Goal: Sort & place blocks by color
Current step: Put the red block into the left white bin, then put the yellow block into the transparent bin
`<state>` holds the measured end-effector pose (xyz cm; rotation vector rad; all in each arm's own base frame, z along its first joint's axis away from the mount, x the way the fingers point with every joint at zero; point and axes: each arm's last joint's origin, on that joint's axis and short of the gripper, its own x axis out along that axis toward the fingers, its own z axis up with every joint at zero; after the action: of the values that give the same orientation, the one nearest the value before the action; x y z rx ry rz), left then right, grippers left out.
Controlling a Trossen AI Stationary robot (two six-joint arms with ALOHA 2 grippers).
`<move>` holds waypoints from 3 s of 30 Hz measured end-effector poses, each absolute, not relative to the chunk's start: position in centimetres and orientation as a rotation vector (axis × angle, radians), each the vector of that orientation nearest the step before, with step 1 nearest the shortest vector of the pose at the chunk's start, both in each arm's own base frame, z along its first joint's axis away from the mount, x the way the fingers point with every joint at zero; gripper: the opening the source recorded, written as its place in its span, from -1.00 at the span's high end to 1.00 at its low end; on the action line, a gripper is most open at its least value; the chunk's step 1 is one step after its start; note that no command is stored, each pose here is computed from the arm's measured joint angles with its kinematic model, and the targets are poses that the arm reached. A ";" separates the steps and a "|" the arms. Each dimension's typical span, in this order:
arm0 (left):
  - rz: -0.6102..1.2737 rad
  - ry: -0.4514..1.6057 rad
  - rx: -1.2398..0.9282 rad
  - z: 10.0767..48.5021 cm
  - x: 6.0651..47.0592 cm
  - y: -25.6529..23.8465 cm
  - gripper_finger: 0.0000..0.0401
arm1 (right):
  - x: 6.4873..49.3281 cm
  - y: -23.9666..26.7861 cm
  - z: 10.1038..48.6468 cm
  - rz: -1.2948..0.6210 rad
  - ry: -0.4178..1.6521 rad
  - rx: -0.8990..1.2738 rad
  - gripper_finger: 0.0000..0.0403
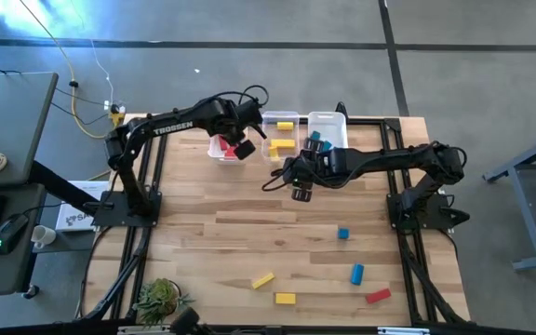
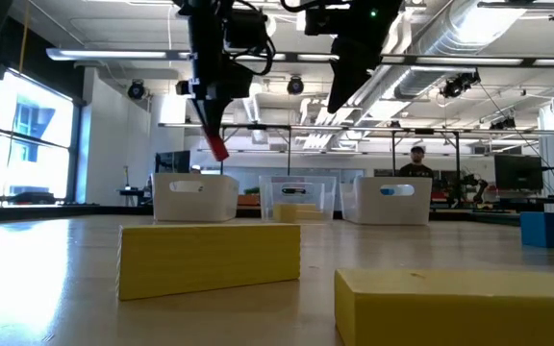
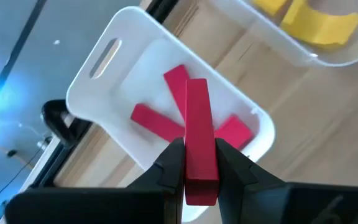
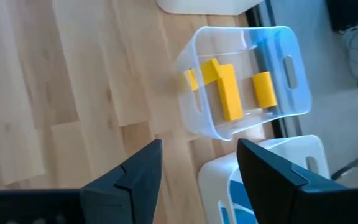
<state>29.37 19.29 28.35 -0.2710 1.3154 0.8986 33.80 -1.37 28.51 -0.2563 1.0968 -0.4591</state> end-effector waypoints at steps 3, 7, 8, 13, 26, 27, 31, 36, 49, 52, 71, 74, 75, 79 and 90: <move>0.931 1.331 -0.286 28.3 28.8 19.8 0.81 | 33.8 -1.3 28.5 -0.428 1.101 -0.234 0.03; 0.906 1.351 -0.327 28.3 28.2 20.4 0.80 | 33.8 -1.2 28.4 -0.436 1.095 -0.197 0.03; 0.901 1.349 -0.338 28.2 28.1 20.6 0.80 | 33.8 -1.2 28.4 -0.431 1.097 -0.184 0.03; 0.905 1.352 -0.350 28.2 27.6 21.2 0.80 | 33.7 -0.6 28.2 -0.320 1.120 -0.040 0.03; 0.861 1.342 -0.427 28.2 26.6 22.4 0.80 | 33.8 4.1 28.3 -0.125 1.100 0.016 0.03; 0.861 1.342 -0.428 28.2 26.6 22.4 0.80 | 33.7 4.4 28.3 -0.123 1.100 0.021 0.03; 0.859 1.338 -0.436 28.2 26.6 22.5 0.80 | 33.5 5.7 28.3 -0.113 1.097 0.038 0.03; 0.839 1.347 -0.462 27.6 26.9 22.5 0.74 | 33.2 7.2 28.3 -0.102 1.095 0.057 0.03; 0.822 1.493 -0.513 22.5 28.6 23.8 0.71 | 32.6 9.6 28.3 -0.085 1.085 0.026 0.03; 0.823 1.525 -0.524 21.7 28.8 24.0 0.70 | 32.6 9.6 28.3 -0.083 1.085 0.027 0.03; 0.896 1.615 -0.458 22.9 28.0 22.7 0.23 | 32.9 12.8 29.0 0.032 0.949 0.069 0.03; 0.915 1.560 -0.447 24.4 27.9 21.9 0.24 | 32.8 13.6 29.2 0.047 0.926 0.093 0.03; 0.912 1.538 -0.442 25.1 27.9 21.5 0.24 | 32.7 13.9 29.2 0.052 0.918 0.102 0.03; 0.911 1.456 -0.425 27.4 27.7 19.9 0.23 | 32.6 15.3 29.6 0.082 0.865 0.146 0.03; 0.848 1.258 -0.392 32.8 27.0 14.4 0.23 | 33.2 20.4 27.6 0.209 0.799 0.178 0.03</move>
<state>27.01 14.43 32.76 -0.3917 1.2576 0.8480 33.25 20.37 27.61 0.1780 0.7990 0.2094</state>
